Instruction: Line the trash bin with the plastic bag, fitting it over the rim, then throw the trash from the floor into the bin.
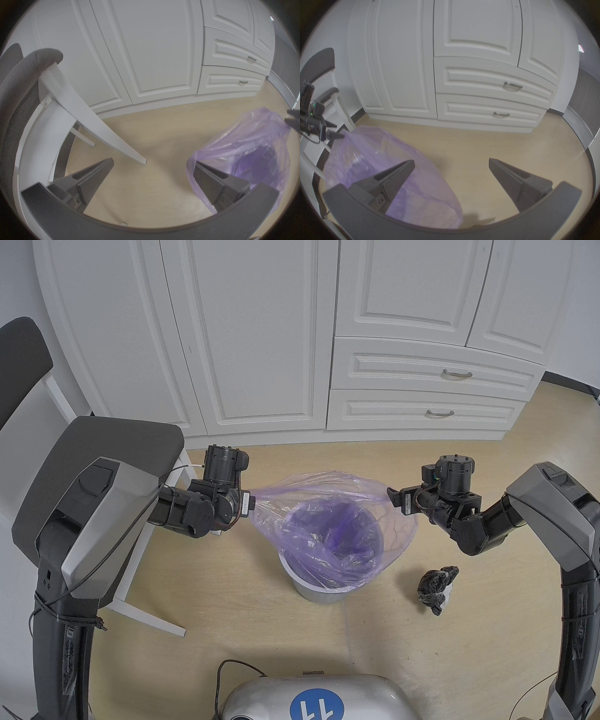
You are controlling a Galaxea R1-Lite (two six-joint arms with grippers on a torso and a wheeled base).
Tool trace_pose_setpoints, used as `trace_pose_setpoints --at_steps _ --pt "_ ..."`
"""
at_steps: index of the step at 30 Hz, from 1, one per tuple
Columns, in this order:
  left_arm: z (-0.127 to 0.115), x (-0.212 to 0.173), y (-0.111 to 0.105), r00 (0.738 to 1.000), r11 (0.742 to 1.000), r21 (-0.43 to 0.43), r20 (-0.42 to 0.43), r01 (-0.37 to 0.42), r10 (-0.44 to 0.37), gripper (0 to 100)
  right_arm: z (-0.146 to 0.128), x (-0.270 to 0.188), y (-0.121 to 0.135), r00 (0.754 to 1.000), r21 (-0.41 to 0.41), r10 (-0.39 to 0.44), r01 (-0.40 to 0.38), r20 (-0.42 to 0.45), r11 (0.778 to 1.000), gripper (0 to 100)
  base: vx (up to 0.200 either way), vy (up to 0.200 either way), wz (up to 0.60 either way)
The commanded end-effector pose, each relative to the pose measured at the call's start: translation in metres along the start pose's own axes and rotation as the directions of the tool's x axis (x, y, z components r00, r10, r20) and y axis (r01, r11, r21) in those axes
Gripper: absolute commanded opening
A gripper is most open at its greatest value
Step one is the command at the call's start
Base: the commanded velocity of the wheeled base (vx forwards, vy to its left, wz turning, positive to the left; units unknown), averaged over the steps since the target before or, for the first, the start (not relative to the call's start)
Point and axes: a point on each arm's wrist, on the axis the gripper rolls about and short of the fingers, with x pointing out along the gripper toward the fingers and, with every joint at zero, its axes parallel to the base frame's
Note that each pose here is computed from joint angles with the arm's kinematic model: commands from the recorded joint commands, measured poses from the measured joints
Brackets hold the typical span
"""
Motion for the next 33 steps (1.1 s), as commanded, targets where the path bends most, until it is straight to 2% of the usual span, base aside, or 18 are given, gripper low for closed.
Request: trace_pose_setpoints --at_steps 1,4,8,16,21,24,26,27,28,30,33 --pt "-0.001 0.010 0.000 1.000 1.000 -0.016 0.006 -0.007 0.007 100 -0.002 -0.002 -0.002 1.000 -0.004 0.006 -0.006 -0.026 1.000 100 0.000 0.000 0.00" --pt "-0.001 0.009 0.001 1.000 1.000 -0.018 0.006 -0.007 0.007 100 0.003 -0.010 -0.005 1.000 -0.002 0.009 -0.009 -0.024 1.000 100 0.000 0.000 0.00" --pt "-0.001 0.001 -0.002 1.000 1.000 -0.015 -0.003 0.004 -0.004 100 0.011 -0.035 -0.003 0.992 -0.006 0.101 -0.102 -0.070 0.995 100 0.000 0.000 0.00" --pt "0.000 -0.006 -0.012 1.000 1.000 0.000 0.002 0.027 -0.027 100 0.008 -0.039 -0.002 0.989 -0.007 0.115 -0.116 -0.095 0.993 100 0.000 0.000 0.00" --pt "-0.001 -0.004 -0.013 1.000 1.000 0.004 0.005 0.028 -0.028 100 0.008 -0.050 -0.005 0.985 -0.055 0.131 -0.138 -0.109 0.989 100 0.000 0.000 0.00" --pt "-0.001 -0.003 -0.014 1.000 1.000 0.003 0.007 0.028 -0.028 100 0.004 -0.061 -0.003 0.976 -0.070 0.173 -0.183 -0.133 0.981 100 0.000 0.000 0.00" --pt "-0.002 -0.002 -0.013 1.000 1.000 0.003 0.005 0.028 -0.028 100 -0.005 -0.064 -0.004 0.967 -0.127 0.187 -0.210 -0.171 0.969 100 0.000 0.000 0.00" --pt "-0.002 -0.002 -0.013 1.000 1.000 0.003 0.005 0.028 -0.028 100 -0.005 -0.064 -0.004 0.967 -0.127 0.187 -0.210 -0.171 0.969 100 0.000 0.000 0.00" --pt "-0.001 -0.002 -0.014 1.000 1.000 -0.001 0.009 0.026 -0.026 100 -0.018 -0.059 -0.008 0.958 -0.195 0.179 -0.224 -0.223 0.955 100 0.000 0.000 0.00" --pt "-0.001 -0.001 -0.014 1.000 1.000 -0.004 0.012 0.025 -0.025 100 -0.028 -0.050 -0.013 0.953 -0.197 0.166 -0.219 -0.254 0.956 100 0.000 0.000 0.00" --pt "0.003 -0.001 -0.015 0.999 1.000 -0.010 0.024 0.026 -0.026 100 -0.028 -0.038 -0.015 0.959 -0.190 0.148 -0.196 -0.241 0.962 100 0.000 0.000 0.00"
